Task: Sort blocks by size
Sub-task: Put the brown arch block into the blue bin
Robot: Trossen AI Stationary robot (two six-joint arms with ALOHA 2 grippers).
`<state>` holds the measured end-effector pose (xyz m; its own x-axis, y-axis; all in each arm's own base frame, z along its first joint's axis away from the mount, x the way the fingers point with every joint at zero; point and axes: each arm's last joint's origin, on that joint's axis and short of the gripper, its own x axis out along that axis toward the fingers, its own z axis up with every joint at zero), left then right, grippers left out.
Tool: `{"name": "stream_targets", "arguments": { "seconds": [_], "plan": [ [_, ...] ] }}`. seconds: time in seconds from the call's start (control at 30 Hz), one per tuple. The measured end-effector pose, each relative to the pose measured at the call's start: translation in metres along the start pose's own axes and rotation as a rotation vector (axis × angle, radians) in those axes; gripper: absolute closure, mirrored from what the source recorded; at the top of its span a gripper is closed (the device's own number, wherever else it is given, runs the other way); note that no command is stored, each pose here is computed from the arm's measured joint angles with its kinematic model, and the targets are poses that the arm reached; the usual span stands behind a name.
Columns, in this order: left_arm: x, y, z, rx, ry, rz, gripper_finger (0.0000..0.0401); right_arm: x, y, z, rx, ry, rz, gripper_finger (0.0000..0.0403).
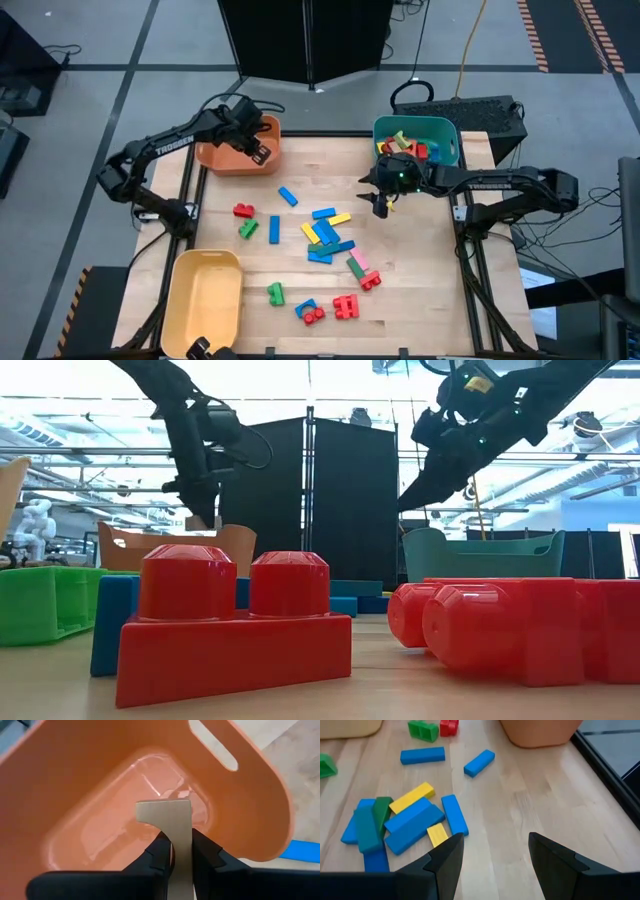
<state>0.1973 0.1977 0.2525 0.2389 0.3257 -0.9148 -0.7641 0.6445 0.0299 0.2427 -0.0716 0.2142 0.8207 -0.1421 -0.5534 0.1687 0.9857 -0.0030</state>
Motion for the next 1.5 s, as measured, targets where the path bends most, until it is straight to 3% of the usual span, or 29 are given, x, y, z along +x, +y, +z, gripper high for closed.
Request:
{"name": "stream_targets", "arguments": {
  "seconds": [0.13,0.43,0.77,1.5],
  "plan": [
    [0.003,0.004,0.0,-0.006,0.011,-0.002,0.0345,0.0,0.0,0.001,-0.001,-0.015,-0.001,0.0193],
    [0.011,0.014,-0.008,0.002,0.056,-0.036,0.0264,0.0,0.0,0.002,0.007,-0.022,0.002,0.0193],
    [0.007,0.012,-0.008,0.008,0.036,-0.039,0.0261,0.001,0.01,0.002,-0.014,-0.017,0.037,0.0193],
    [-0.033,-0.08,-0.029,0.266,-0.084,-0.209,0.026,0.001,0.011,0.003,-0.022,-0.029,0.036,0.0193]
  ]
}}
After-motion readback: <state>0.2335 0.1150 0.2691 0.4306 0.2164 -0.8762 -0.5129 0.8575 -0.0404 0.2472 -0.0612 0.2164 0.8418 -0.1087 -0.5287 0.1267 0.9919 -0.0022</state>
